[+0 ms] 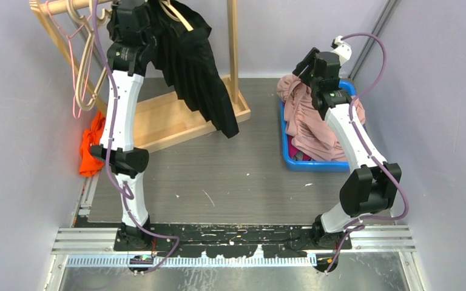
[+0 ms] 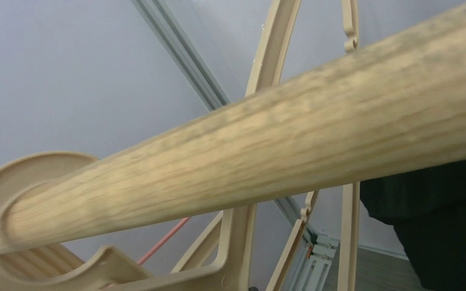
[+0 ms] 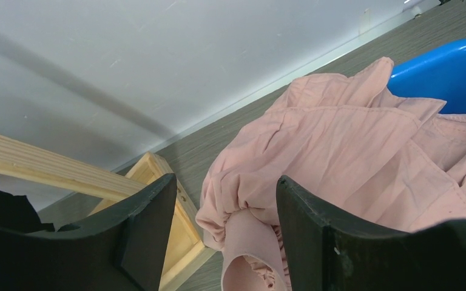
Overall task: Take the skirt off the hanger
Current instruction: Place the hanger at the clothesline.
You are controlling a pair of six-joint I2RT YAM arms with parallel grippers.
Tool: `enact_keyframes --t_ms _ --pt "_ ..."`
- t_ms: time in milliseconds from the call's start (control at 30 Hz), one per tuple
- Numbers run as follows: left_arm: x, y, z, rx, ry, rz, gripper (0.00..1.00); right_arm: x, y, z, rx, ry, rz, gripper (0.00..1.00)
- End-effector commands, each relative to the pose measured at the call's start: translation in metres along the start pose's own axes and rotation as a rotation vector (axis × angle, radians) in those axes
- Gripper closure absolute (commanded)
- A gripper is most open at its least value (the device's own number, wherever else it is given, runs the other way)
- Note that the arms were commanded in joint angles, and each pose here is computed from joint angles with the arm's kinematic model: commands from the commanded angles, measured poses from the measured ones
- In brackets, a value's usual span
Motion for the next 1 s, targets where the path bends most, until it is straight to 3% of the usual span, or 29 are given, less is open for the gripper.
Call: enact_keyframes --t_ms 0,200,533,833,967 --pt "-0.003 0.011 0.021 -0.055 0.004 -0.109 1.0 0.016 0.022 -0.003 -0.05 0.044 -0.002 0.34" --pt "-0.004 -0.007 0.045 -0.031 -0.028 -0.184 1.0 0.017 0.021 0.0 -0.046 0.044 -0.015 0.35" --pt "-0.005 0.002 0.049 -0.073 -0.041 -0.223 1.0 0.019 0.011 0.01 -0.008 0.048 -0.004 0.37" --pt "0.002 0.018 0.044 -0.136 -0.053 -0.261 1.0 0.021 0.011 0.014 -0.005 0.047 -0.006 0.37" --pt "0.007 0.041 0.037 -0.228 -0.054 -0.259 1.0 0.02 0.007 0.019 0.008 0.043 -0.003 0.37"
Point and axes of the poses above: each gripper's point midway between its finger pads, its own z axis out along the fingers, its own x axis along the line the jaws close on, y = z × x, the point moved 1 cm from there along -z, back along the fingers, and after that the axes turned 12 degrees about z, right-handed, at the moved point
